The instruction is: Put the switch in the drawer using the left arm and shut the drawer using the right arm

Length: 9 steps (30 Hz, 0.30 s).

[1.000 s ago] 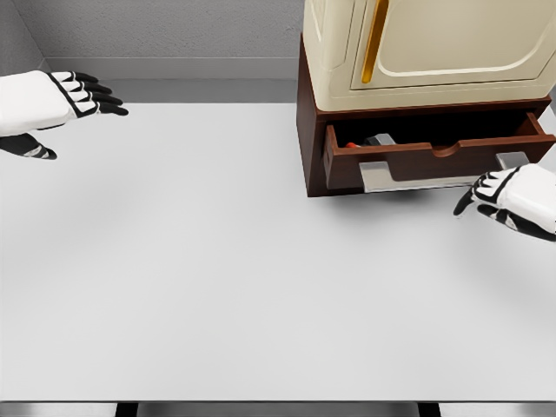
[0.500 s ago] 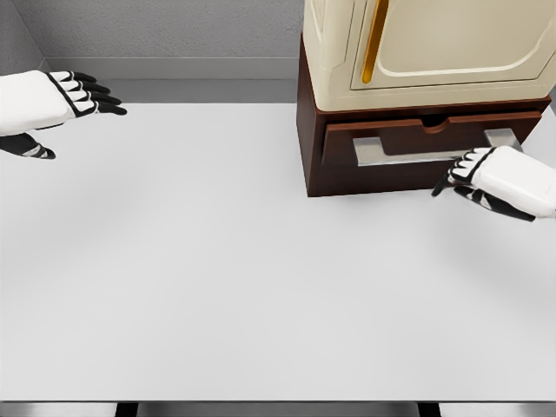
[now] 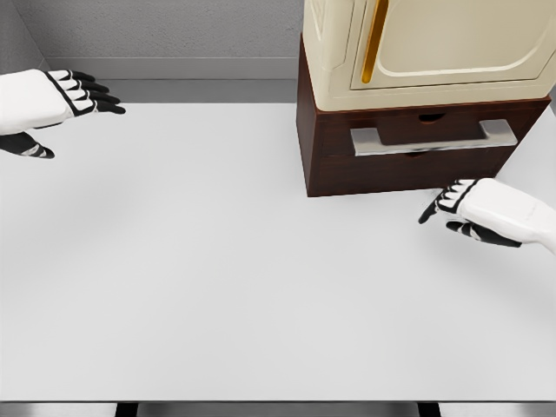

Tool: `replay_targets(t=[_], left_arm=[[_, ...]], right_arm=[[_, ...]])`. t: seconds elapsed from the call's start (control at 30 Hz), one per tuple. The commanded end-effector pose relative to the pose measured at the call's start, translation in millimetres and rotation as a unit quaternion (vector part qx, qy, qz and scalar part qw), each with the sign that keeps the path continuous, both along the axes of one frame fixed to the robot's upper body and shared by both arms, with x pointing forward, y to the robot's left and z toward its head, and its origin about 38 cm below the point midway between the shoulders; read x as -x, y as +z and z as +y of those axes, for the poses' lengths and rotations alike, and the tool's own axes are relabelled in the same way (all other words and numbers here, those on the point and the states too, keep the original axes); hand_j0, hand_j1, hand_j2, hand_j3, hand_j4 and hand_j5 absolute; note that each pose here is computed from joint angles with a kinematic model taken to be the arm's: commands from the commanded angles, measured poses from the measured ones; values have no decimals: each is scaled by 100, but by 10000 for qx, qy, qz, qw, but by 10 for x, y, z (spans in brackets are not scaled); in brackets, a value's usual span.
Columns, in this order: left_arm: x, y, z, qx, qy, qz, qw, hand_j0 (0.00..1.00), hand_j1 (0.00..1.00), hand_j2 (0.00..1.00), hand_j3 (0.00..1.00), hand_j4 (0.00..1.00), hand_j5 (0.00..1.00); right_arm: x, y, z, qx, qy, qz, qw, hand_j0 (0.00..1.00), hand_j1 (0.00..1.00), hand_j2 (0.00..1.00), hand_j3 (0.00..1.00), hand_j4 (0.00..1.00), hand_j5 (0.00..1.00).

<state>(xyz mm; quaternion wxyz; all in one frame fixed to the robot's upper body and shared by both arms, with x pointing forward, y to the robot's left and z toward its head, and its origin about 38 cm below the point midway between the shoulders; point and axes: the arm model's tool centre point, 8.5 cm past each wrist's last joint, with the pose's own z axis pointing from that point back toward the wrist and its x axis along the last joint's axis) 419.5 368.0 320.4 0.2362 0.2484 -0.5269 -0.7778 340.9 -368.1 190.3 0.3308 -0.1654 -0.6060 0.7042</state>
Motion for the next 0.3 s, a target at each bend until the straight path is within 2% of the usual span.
replay_targets(t=[0.0, 0.1, 0.2, 0.27], left_arm=[[1, 10, 7, 30, 15, -2, 10000, 100, 100, 100, 100, 100, 100], [1, 10, 7, 30, 15, -2, 10000, 100, 100, 100, 100, 100, 100], [1, 9, 7, 24, 16, 3, 10000, 100, 100, 100, 100, 100, 100], [3, 11, 2, 30, 7, -3, 10000, 100, 100, 100, 100, 100, 100]], right_arm=[[-32, 298, -133, 140, -91, -313, 9994, 78, 78, 78, 78, 78, 78], [83, 335, -185, 262, -85, -292, 9992, 100, 100, 100, 100, 100, 100], [77, 460, -280, 249, -235, -477, 9983, 100, 100, 100, 100, 100, 100], [119, 435, -247, 256, -179, -441, 9985, 100, 100, 100, 100, 100, 100]])
